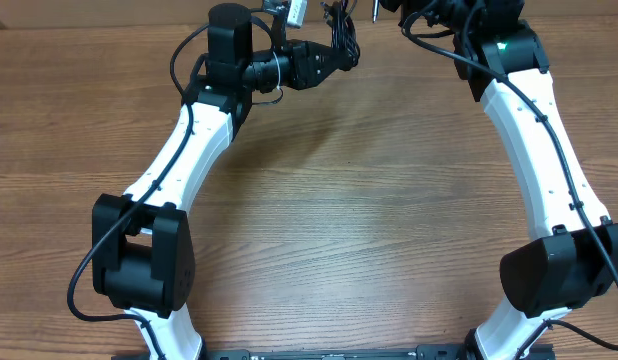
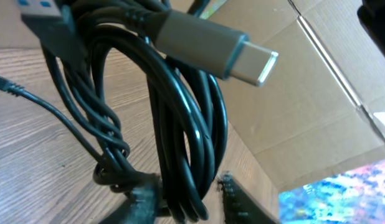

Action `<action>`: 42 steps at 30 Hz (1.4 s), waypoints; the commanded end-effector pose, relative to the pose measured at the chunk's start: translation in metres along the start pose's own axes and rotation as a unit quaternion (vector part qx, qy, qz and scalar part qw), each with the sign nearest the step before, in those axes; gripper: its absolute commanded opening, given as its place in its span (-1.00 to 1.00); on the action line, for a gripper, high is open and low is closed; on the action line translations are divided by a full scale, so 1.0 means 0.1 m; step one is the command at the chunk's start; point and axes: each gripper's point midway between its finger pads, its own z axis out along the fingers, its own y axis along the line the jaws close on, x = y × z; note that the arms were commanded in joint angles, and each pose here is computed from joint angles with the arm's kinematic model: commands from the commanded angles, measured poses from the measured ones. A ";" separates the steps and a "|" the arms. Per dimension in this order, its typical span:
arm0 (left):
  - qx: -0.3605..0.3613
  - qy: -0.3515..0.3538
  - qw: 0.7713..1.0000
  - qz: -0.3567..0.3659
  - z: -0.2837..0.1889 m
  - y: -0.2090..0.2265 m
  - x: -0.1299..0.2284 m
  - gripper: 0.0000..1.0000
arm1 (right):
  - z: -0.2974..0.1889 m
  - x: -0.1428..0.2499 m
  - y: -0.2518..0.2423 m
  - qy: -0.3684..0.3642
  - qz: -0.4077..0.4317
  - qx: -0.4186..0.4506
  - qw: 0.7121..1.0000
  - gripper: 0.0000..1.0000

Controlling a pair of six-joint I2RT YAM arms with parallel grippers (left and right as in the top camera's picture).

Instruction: Untangle cables

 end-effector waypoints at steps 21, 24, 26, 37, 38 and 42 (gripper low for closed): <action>0.000 -0.004 1.000 0.014 0.00 -0.07 -0.04 -0.91 | 0.00 0.03 0.07 0.003 -0.047 -0.007 0.999 0.40; 0.000 -0.004 1.000 0.014 0.00 -0.07 -0.04 -0.91 | -0.01 0.01 0.06 0.001 -0.080 -0.006 0.997 1.00; 0.000 -0.004 1.000 0.014 0.00 -0.07 -0.04 -0.91 | -0.03 -0.02 0.04 -0.002 -0.106 -0.003 0.994 0.99; -0.001 -0.002 1.000 0.011 0.00 -0.06 -0.03 -0.91 | -0.21 -0.15 -0.39 0.007 -0.195 0.072 0.978 1.00; -0.001 -0.002 1.000 0.011 0.00 -0.06 -0.03 -0.92 | -0.22 -0.16 -0.43 0.010 -0.200 0.077 0.977 1.00; 0.001 0.000 1.000 0.010 0.00 -0.07 -0.02 -0.91 | -0.30 -0.22 -0.55 0.010 -0.216 0.099 0.971 1.00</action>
